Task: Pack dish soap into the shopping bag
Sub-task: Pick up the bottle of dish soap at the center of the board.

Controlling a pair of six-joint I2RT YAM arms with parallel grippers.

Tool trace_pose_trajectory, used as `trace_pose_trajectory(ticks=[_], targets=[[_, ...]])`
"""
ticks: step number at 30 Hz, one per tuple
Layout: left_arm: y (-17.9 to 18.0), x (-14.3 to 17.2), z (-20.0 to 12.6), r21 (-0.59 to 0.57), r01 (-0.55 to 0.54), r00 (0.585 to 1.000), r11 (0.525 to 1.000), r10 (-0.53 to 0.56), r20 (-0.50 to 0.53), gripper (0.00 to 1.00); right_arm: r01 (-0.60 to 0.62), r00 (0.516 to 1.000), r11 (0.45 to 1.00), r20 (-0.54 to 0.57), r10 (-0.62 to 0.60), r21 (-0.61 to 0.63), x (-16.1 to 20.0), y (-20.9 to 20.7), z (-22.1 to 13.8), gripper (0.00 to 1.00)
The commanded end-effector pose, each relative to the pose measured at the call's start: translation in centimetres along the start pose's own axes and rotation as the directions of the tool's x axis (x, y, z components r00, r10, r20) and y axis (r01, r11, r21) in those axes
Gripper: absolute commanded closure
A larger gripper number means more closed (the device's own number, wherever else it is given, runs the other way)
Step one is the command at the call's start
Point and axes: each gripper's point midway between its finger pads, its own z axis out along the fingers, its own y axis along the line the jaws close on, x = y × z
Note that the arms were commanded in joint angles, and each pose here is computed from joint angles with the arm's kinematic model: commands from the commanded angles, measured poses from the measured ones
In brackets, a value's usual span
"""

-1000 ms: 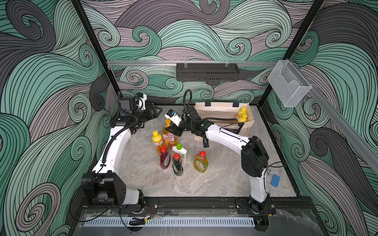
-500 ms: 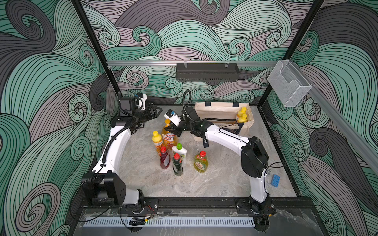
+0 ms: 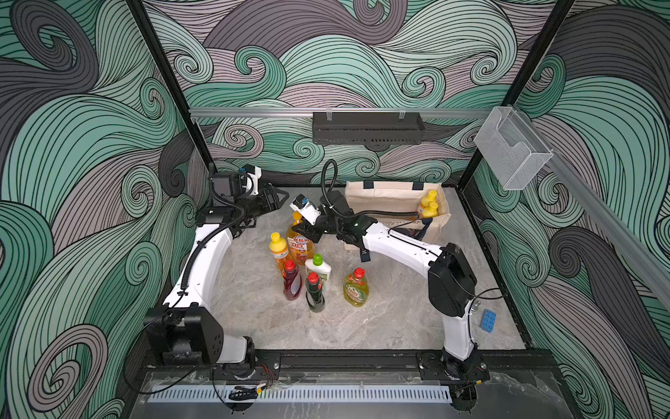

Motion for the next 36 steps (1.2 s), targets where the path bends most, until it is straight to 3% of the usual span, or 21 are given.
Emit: trace_pose_trajectory(ticks=[1,27,36], targets=[[-1.2,-0.9,-0.9,0.037,-0.02,0.999,0.999,0.019,0.035,0.33,0.042,0.998,0.992,0.036,-0.046,0.12,-2.1,-2.1,-2.2,1.0],[-2.2,-0.6,-0.3,0.078,-0.028,0.999,0.997,0.027,0.021,0.33,0.047,0.999,0.965,-0.001,-0.049,0.258,-5.8,-5.7,-7.6,1.0],[-2.5,-0.5,0.0,0.085,-0.034,0.999,0.996,0.032,0.015,0.33,0.044,0.998,0.952,0.038,-0.058,0.303,-7.8,-6.5,-9.8,1.0]])
